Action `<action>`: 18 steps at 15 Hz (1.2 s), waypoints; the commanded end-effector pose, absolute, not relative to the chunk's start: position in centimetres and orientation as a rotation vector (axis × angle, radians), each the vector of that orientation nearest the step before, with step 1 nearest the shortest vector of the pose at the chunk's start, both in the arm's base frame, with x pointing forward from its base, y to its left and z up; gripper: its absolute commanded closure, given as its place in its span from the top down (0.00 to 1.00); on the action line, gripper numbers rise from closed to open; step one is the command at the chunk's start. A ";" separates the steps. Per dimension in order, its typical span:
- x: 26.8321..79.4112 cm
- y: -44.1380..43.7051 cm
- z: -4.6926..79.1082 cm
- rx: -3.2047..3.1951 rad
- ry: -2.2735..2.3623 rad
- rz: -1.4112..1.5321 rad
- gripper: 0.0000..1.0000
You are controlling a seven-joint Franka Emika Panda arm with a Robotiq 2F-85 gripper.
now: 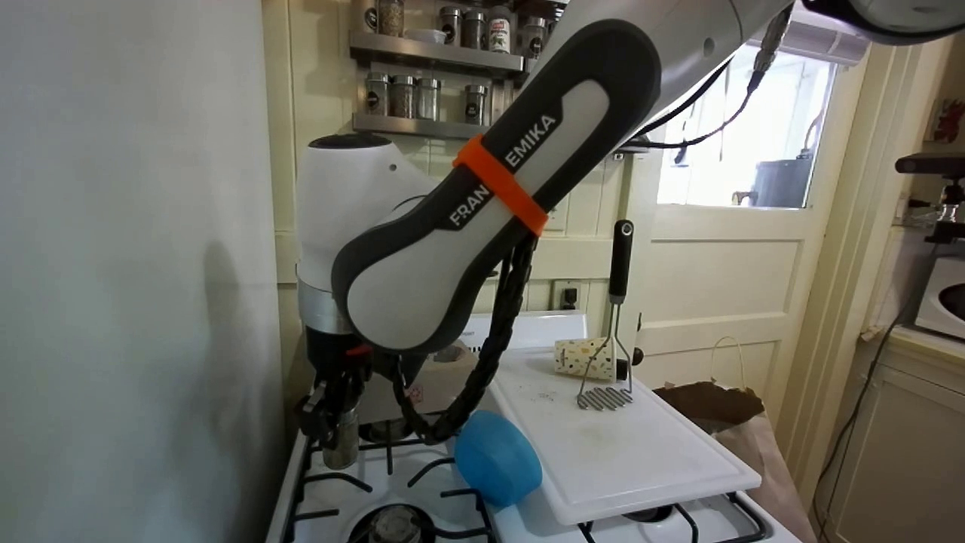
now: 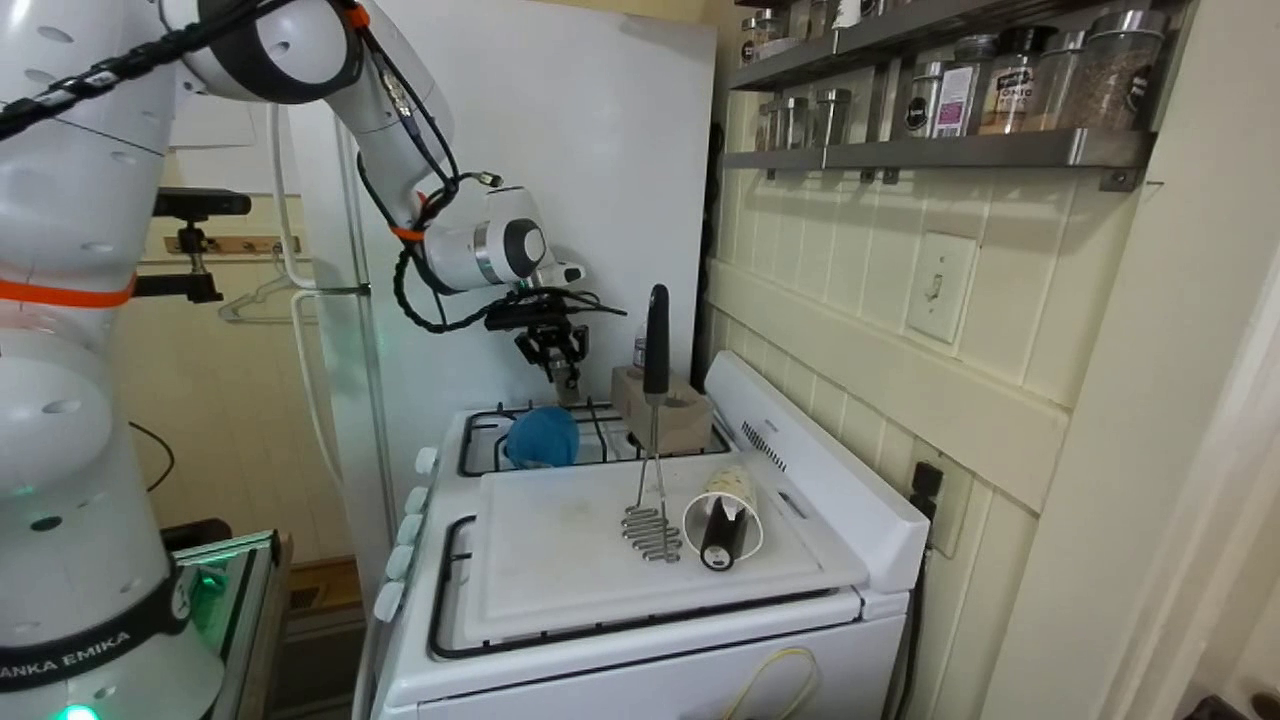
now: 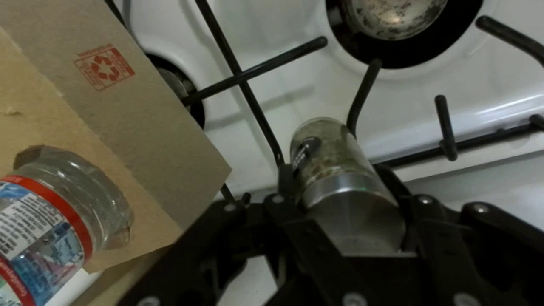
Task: Move the spice bottle from the lid, then to the left side of the sink
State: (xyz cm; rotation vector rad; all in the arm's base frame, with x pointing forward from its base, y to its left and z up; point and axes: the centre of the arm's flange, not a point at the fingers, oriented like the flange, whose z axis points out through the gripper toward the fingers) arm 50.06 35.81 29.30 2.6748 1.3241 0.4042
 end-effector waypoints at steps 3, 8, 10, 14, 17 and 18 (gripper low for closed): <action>50.6 36.1 28.8 2.666 1.293 0.344 0.23; 50.2 35.4 27.1 2.709 1.273 0.283 0.23; 50.3 35.3 26.2 2.720 1.263 0.288 0.23; 50.6 34.4 24.4 2.746 1.226 0.233 0.23; 50.9 34.1 23.4 2.769 1.198 0.227 0.73; 51.0 34.1 23.6 2.773 1.191 0.235 0.75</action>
